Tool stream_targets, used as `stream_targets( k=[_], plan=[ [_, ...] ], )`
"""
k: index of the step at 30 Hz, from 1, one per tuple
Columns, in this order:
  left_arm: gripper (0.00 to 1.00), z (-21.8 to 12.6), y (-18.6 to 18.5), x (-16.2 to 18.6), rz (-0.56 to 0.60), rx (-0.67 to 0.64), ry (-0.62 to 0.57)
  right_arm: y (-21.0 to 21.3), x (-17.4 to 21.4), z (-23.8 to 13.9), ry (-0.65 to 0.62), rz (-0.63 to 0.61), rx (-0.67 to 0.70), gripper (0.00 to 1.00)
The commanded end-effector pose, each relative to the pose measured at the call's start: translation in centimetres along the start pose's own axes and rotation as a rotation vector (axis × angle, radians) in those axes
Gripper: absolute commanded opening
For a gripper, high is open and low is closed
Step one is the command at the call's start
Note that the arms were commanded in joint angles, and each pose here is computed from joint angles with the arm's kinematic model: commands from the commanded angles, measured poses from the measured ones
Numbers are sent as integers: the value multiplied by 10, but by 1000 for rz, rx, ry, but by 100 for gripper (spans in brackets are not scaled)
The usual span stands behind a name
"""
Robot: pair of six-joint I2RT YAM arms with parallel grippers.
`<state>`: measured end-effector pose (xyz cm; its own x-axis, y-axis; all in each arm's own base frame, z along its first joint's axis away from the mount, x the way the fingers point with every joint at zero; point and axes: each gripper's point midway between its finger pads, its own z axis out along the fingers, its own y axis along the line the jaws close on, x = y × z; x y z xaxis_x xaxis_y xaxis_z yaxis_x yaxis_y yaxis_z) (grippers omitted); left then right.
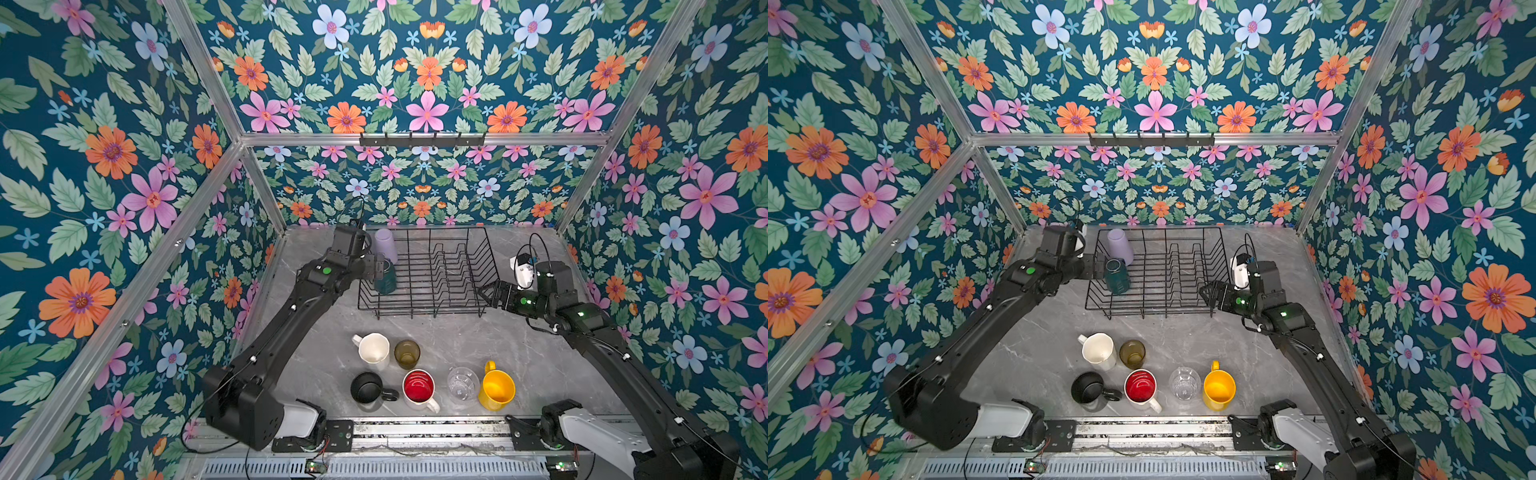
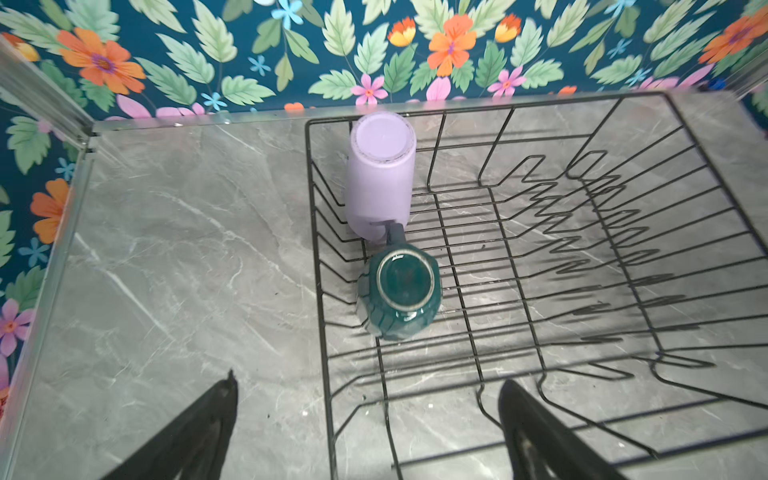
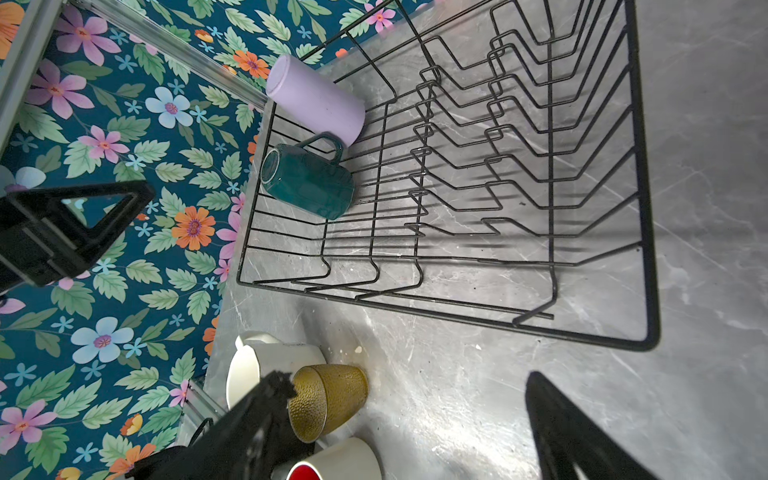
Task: Load the cups into the dish rack
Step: 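Move the left gripper down to the white 'Simple' mug's rim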
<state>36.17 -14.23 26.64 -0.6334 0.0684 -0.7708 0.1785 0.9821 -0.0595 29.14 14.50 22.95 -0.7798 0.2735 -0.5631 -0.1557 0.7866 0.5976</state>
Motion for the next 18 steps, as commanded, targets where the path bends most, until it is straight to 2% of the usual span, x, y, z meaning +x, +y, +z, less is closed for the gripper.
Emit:
stream_targets(
  k=[1,9,15,18],
  plan=[
    [96,-22,6,17,-12,12,11,1,-2,2,-6,-17,-3,89],
    [81,-66,15,80,-55,40,167,0,-3,4,-2,-20,-1,89],
    [71,-75,11,134,-103,87,340,-1,-2,5,4,-20,1,89],
    [66,-77,7,153,-107,116,387,-1,-1,5,9,-17,2,89]
  ],
)
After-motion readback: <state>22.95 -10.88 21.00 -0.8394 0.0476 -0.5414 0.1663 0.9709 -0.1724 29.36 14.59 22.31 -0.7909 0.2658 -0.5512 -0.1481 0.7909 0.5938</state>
